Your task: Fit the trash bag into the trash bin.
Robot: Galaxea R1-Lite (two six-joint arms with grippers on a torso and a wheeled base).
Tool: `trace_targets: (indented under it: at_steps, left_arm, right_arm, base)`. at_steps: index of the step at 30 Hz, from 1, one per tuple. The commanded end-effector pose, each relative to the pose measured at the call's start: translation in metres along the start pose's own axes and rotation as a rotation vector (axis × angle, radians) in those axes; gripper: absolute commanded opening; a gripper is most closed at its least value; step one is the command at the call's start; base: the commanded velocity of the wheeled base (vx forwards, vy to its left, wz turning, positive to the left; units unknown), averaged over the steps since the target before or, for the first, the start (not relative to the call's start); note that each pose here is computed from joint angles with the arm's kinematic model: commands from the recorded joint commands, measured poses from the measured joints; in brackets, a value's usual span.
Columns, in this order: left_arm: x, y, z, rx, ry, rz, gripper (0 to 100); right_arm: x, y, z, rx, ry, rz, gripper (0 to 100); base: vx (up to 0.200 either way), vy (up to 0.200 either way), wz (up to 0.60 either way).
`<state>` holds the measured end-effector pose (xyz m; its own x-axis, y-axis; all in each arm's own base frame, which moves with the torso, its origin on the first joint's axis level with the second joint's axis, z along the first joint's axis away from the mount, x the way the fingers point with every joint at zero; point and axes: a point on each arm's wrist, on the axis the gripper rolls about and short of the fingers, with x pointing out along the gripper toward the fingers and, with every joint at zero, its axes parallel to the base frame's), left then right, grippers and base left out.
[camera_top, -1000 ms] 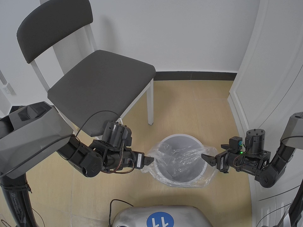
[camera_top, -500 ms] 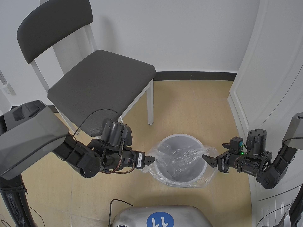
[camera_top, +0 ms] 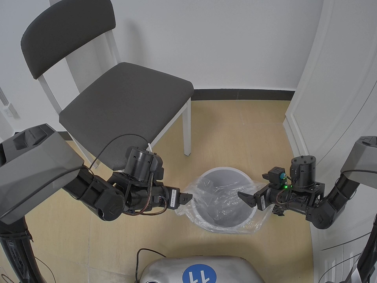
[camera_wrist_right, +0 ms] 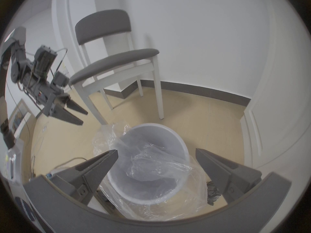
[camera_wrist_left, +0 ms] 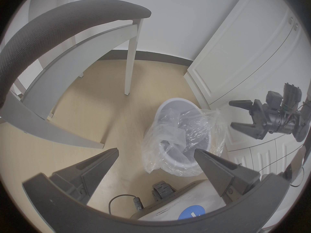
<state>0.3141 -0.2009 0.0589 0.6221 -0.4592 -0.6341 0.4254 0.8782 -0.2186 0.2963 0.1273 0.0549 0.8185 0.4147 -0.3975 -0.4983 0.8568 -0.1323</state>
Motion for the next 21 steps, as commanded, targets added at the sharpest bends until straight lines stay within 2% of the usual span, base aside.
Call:
trace_targets:
  at_steps: [1,4,6,11,14,16,21]
  left_arm:
    - [-0.002,0.001,0.001,-0.003,-0.007,0.005,100]
    - [-0.005,0.001,0.002,-0.001,-0.012,0.004,100]
    - [-0.005,0.001,0.002,0.001,-0.013,0.005,100]
    - [-0.011,0.000,0.004,0.004,-0.024,0.004,100]
    - [-0.012,0.000,0.004,0.004,-0.026,0.004,100]
    - [-0.012,0.000,0.004,0.004,-0.027,0.004,100]
    - [-0.013,0.000,0.005,0.004,-0.029,0.005,100]
  right_arm:
    - [0.025,0.000,0.012,-0.123,0.032,0.018,100]
    - [0.039,-0.005,0.019,-0.141,0.067,0.018,100]
    - [0.045,-0.011,0.020,-0.182,0.083,0.015,100]
    - [0.057,-0.034,0.015,-0.421,0.096,0.003,100]
    - [0.064,-0.043,0.008,-0.596,0.112,0.056,100]
    - [0.066,-0.041,0.005,-0.625,0.139,0.088,100]
    - [0.066,-0.030,0.002,-0.627,0.168,0.136,100]
  base:
    - [0.000,0.000,0.00]
    - [0.000,0.000,0.00]
    - [0.000,0.000,0.00]
    - [0.000,0.000,0.00]
    - [0.000,0.000,0.00]
    - [0.000,0.000,0.00]
    - [0.000,0.000,0.00]
